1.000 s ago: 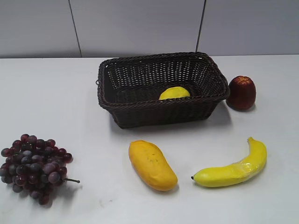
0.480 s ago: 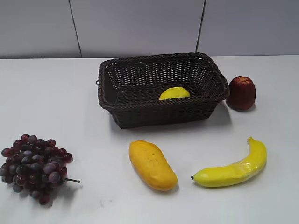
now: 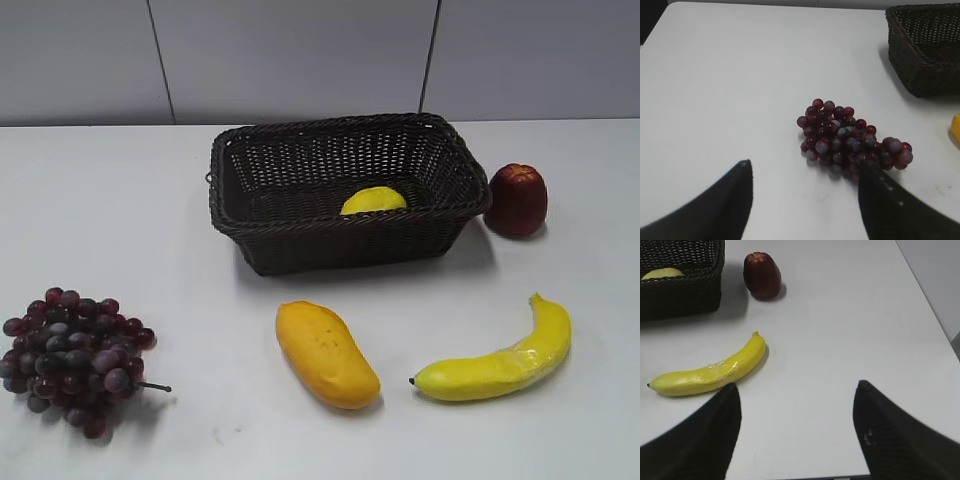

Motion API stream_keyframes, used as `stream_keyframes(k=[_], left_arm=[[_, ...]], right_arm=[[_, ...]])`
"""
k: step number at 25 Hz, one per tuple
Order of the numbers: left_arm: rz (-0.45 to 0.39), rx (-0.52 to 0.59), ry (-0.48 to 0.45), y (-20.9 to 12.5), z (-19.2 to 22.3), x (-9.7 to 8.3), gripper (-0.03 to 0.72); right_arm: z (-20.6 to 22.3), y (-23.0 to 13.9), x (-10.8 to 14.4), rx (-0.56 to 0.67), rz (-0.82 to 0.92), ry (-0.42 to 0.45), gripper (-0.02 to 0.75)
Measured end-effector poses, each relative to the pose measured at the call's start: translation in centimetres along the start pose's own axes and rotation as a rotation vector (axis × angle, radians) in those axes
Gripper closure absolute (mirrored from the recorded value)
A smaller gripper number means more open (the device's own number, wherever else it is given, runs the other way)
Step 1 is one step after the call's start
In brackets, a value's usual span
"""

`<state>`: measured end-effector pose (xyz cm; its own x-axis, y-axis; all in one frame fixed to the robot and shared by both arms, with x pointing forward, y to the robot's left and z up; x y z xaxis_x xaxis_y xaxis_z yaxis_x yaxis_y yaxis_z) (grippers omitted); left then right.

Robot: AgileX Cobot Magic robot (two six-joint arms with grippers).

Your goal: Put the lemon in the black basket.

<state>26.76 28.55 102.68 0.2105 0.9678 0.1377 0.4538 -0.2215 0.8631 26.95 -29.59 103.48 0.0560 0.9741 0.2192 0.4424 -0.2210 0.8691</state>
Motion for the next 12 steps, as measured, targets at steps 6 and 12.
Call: stream_keyframes(k=[6, 12], left_arm=[[0.000, 0.000, 0.000, 0.00, 0.00, 0.00, 0.198], [0.000, 0.000, 0.000, 0.00, 0.00, 0.00, 0.205]], right_arm=[[0.00, 0.00, 0.00, 0.000, 0.000, 0.000, 0.167], [0.00, 0.00, 0.00, 0.000, 0.000, 0.000, 0.167]])
Point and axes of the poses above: a point on each arm's last joint axis where the gripper is mounted, z pointing out along that axis toward the gripper, x along the wrist's bending axis when the last joint is at zero, y = z × x, the point moved 4 cm from there along z, pointing out along that axis toward the gripper, and after that the axes turned 9 degrees about z, right-handed, at the moved point
